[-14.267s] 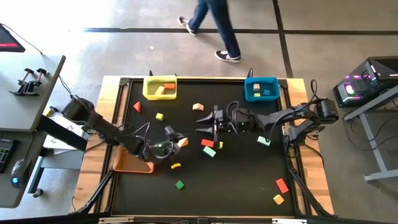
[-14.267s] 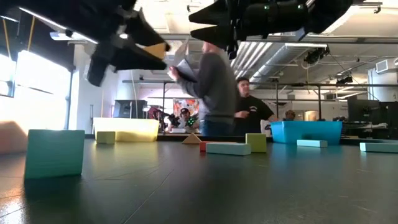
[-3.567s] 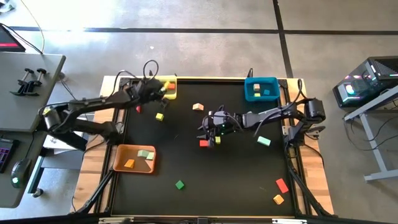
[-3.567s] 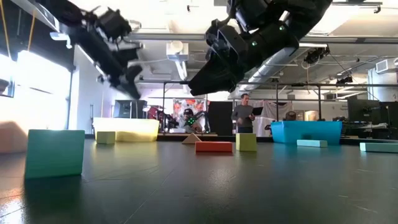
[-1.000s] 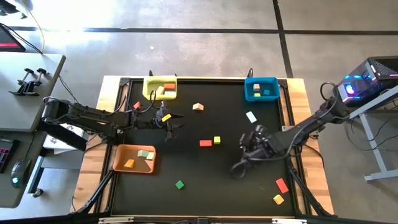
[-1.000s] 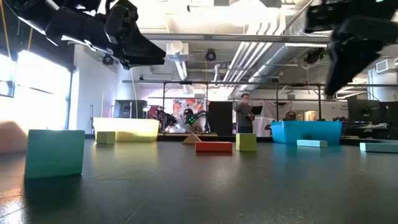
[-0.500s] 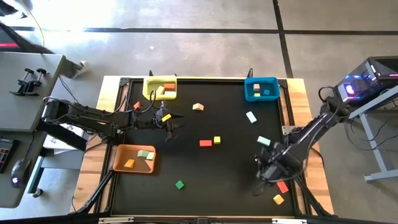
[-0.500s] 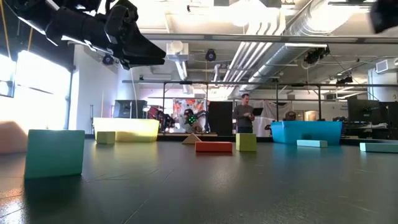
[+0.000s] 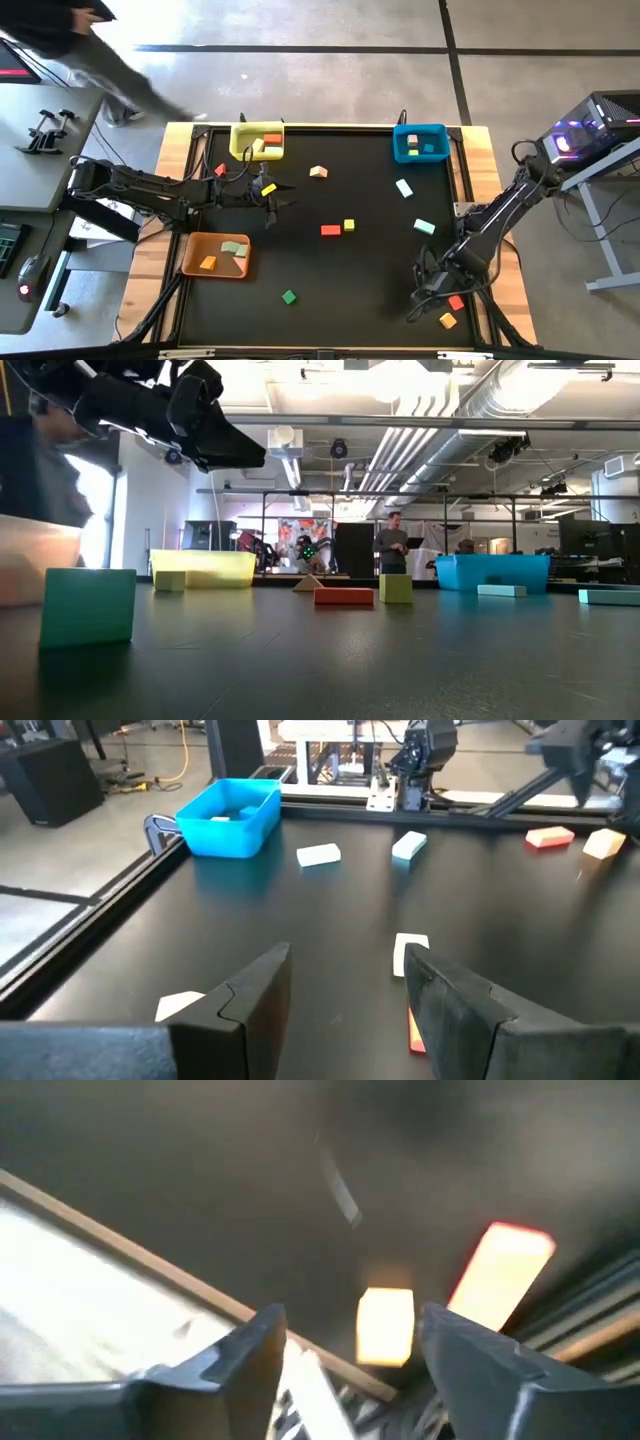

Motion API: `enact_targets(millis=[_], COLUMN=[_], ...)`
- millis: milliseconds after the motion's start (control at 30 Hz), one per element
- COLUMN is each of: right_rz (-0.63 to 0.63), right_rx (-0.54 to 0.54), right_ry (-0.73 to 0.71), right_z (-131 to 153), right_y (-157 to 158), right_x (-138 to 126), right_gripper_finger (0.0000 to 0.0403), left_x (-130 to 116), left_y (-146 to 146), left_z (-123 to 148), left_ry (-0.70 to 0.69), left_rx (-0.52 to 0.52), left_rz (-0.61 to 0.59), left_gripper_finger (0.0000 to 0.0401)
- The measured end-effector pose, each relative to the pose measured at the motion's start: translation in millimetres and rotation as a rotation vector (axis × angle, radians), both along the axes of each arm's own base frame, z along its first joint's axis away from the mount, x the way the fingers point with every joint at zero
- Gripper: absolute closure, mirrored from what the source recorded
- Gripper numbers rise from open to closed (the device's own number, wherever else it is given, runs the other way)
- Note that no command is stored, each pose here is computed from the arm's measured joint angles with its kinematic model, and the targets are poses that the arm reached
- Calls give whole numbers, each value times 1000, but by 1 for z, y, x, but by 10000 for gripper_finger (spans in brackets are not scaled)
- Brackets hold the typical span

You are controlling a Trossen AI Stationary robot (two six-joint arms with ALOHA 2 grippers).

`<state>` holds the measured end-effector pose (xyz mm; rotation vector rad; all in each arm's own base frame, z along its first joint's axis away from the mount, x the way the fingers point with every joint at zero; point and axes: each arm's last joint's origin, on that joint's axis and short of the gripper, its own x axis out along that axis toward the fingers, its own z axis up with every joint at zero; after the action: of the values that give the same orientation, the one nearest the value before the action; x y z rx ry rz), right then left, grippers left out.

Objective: Sort blocks by size
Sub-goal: Put the yellow wooden block into the blue bin

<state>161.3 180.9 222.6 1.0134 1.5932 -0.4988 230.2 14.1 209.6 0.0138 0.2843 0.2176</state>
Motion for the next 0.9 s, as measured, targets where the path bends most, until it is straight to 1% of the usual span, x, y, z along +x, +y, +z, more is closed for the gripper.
enact_targets(millis=[67, 133, 233, 367, 500, 633, 700, 900], right_rz=[-29, -50, -53, -25, 7, 76, 108, 199], right_rx=[35, 40, 44, 48, 74, 106, 104, 82], right_ry=[9, 36, 137, 244, 268, 322, 358, 370], right_z=[1, 0, -9, -26, -42, -58, -66, -87], right_y=[5, 8, 15, 26, 36, 44, 45, 49], right_x=[-1, -3, -7, -5, 2, 6, 6, 8], right_gripper_finger=[154, 134, 117, 116, 116, 116, 116, 118], left_x=[0, 1, 2, 6, 10, 14, 15, 16], left_y=[0, 0, 0, 0, 0, 0, 0, 0], left_z=[0, -2, -5, -12, -20, -27, -29, -31], left_ry=[4, 12, 26, 63, 97, 113, 120, 126], left_rx=[8, 9, 9, 15, 21, 20, 19, 12], left_rz=[-3, -3, -4, -7, -12, -12, -11, -9], left_gripper_finger=[222, 222, 222, 222, 222, 222, 222, 222])
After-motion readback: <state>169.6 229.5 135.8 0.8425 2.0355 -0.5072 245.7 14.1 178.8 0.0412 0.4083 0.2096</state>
